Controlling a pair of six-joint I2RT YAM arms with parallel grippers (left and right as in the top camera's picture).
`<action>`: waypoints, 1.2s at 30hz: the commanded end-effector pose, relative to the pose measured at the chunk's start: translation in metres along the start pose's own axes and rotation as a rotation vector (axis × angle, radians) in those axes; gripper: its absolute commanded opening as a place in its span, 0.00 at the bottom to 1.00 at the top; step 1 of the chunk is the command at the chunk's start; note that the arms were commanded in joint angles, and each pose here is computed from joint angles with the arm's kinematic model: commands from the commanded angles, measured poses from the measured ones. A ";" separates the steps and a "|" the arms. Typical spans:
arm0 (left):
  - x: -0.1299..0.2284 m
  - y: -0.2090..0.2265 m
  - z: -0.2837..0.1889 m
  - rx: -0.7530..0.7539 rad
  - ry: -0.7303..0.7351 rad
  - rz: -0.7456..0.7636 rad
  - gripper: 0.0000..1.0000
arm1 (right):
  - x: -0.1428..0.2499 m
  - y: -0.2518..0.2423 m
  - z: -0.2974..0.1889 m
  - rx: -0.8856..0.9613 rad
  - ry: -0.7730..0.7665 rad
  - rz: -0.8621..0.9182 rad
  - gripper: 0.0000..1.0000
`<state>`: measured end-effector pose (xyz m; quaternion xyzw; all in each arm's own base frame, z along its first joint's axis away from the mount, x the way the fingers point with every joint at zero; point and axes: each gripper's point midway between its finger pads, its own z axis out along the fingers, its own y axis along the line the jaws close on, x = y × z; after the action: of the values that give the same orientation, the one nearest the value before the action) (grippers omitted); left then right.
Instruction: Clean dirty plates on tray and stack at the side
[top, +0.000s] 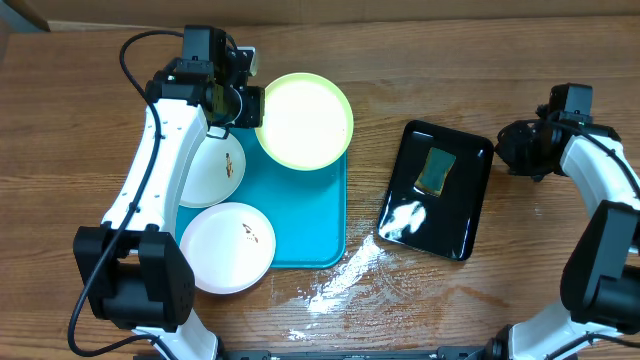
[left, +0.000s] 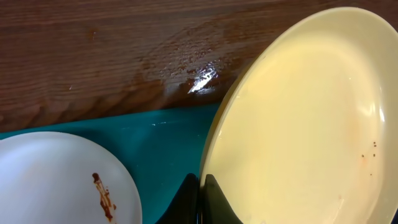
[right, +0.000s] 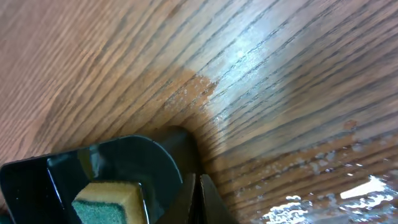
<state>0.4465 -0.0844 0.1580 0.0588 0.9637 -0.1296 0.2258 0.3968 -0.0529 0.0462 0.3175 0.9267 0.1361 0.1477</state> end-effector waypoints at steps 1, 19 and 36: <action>-0.017 -0.014 -0.020 0.028 -0.072 0.031 0.04 | 0.007 0.006 0.012 -0.054 0.048 0.000 0.04; -0.029 -0.037 -0.016 -0.063 -0.121 0.121 0.04 | 0.033 0.061 0.020 -0.142 0.078 -0.133 0.09; -0.051 -0.133 -0.026 -0.120 -0.285 0.319 0.04 | 0.008 -0.004 -0.029 -0.039 0.169 -0.028 0.09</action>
<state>0.4584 -0.1933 0.1995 0.1707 0.9246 -0.0328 0.3391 0.3744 -0.0516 0.0649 0.3008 0.9345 0.1783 0.0668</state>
